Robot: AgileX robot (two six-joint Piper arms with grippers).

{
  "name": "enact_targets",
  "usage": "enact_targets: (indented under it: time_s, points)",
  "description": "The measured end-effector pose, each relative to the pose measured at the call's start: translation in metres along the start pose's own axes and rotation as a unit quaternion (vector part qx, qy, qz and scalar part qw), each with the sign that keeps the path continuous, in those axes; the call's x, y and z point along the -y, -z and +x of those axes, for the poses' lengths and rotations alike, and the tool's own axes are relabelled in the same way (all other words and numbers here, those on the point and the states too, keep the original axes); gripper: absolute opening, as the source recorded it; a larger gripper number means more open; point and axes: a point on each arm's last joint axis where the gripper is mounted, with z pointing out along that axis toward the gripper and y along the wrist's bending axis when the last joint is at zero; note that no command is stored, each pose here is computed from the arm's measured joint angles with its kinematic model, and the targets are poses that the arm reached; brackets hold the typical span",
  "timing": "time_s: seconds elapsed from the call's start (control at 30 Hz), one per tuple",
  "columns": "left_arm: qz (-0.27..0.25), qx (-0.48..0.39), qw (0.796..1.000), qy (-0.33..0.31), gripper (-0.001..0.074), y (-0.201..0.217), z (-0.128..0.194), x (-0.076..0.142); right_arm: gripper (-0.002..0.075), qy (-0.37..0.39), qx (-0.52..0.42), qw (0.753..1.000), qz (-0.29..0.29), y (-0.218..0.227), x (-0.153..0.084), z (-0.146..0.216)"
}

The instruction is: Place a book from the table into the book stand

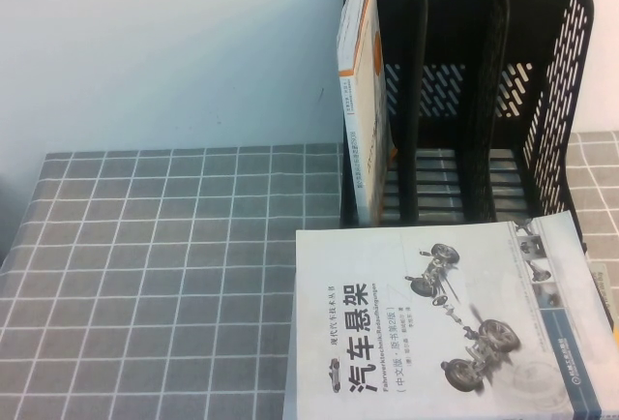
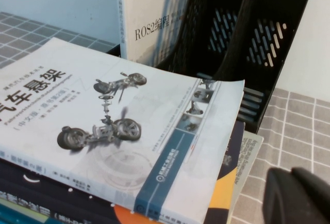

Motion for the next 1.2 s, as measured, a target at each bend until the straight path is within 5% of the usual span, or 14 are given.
enact_targets:
  time_s: [0.23, 0.4, 0.63, 0.77, 1.0, 1.2]
  points:
    - [-0.154, 0.061, 0.986, 0.021, -0.0002, -0.027, 0.061, -0.012, -0.0003, 0.0, 0.001, 1.0, 0.0, 0.0, 0.0, 0.0]
    - [-0.291, 0.105, 0.948, 0.07, -0.0002, -0.038, 0.103, -0.04, -0.0003, 0.0, 0.001, 1.0, 0.0, 0.0, 0.0, 0.0]
    - [-0.401, 0.141, 0.894, 0.14, -0.0002, -0.036, 0.143, -0.062, -0.0003, 0.0, 0.001, 1.0, 0.0, 0.0, 0.0, 0.0]
    - [-0.431, 0.143, 0.876, 0.163, -0.0002, -0.036, 0.158, -0.067, -0.0003, 0.0, 0.001, 1.0, 0.0, 0.0, 0.0, 0.0]
    - [-0.425, 0.053, 0.899, 0.09, -0.0002, -0.045, 0.188, -0.064, -0.0003, 0.0, 0.001, 1.0, 0.0, 0.0, 0.0, 0.0]
    - [-0.418, 0.005, 0.902, 0.111, -0.0002, -0.046, 0.197, -0.063, -0.0003, 0.0, 0.001, 1.0, 0.0, 0.0, 0.0, 0.0]
